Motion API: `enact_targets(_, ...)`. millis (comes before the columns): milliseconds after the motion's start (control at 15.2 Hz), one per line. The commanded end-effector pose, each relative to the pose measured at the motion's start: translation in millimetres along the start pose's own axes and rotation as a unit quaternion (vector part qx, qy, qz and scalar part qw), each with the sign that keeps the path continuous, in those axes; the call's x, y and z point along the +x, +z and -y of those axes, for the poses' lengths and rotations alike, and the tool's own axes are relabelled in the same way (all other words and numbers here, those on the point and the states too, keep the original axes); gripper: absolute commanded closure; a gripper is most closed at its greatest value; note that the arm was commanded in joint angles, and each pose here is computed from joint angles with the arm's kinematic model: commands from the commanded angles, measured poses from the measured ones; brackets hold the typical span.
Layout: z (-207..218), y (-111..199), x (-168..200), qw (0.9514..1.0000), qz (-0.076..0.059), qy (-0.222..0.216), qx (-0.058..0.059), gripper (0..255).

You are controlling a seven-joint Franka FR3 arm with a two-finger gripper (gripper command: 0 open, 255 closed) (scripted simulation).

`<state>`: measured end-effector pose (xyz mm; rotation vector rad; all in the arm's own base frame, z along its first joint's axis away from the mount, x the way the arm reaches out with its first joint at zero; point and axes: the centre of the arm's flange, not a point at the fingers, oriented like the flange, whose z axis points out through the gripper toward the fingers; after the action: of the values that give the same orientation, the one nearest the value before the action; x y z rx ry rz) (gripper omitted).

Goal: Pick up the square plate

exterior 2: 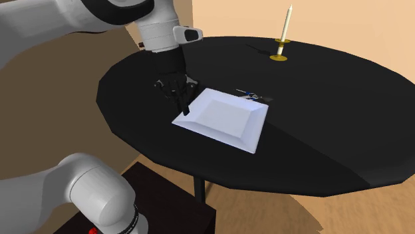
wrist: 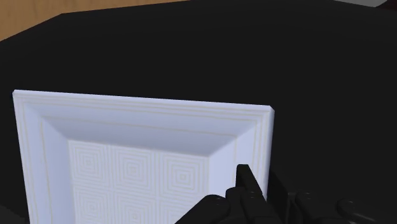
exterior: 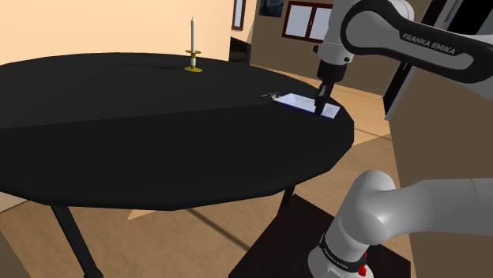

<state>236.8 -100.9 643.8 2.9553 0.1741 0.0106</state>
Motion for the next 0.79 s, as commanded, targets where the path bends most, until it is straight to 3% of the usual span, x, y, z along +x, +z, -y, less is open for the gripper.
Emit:
enact_targets(0,-1.5,-10.2,-0.1,1.0,0.0,0.0,0.0,255)
enact_targets(726,-11.1,-62.8,-0.3,1.0,0.0,0.0,0.0,255)
